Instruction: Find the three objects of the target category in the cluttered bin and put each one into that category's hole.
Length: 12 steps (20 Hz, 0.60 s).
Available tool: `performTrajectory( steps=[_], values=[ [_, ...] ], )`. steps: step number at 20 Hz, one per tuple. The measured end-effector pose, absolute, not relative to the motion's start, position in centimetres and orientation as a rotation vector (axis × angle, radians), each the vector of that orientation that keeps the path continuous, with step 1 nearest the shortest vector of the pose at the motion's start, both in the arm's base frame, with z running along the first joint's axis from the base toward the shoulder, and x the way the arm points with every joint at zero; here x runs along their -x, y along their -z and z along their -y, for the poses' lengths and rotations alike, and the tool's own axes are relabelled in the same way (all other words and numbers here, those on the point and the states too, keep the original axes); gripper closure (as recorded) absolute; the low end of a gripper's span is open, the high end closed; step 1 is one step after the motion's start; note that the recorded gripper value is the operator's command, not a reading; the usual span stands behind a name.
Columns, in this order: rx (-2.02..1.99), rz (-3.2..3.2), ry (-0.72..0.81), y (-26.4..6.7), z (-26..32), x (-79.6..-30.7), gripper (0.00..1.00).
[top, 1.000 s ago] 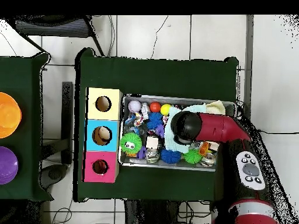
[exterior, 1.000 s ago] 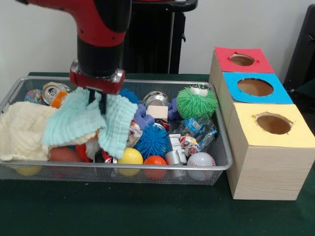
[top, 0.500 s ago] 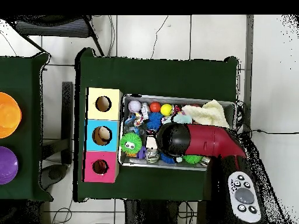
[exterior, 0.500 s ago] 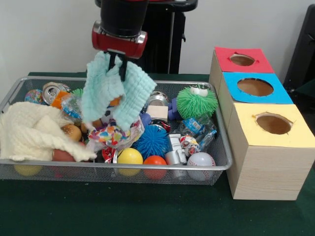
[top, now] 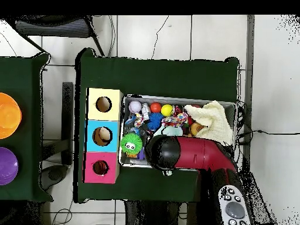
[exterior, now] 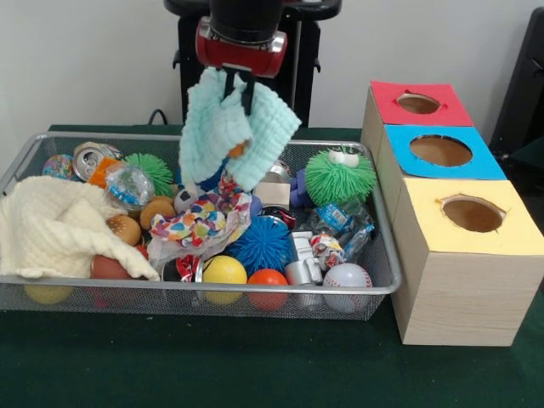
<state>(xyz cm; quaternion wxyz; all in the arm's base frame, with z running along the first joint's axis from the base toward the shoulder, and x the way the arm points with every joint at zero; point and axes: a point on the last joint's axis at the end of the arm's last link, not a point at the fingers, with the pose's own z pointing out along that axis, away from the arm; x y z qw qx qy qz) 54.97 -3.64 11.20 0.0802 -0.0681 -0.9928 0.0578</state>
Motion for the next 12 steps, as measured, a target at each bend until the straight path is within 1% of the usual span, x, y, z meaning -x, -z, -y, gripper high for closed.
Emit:
performTrajectory(
  steps=[5, 12],
  values=[
    [0.194, 2.931, -0.138, -11.7, 1.1, -52.3, 1.0],
    [0.209, 2.887, -0.098, -12.4, -1.0, -49.3, 1.0]
  ],
)
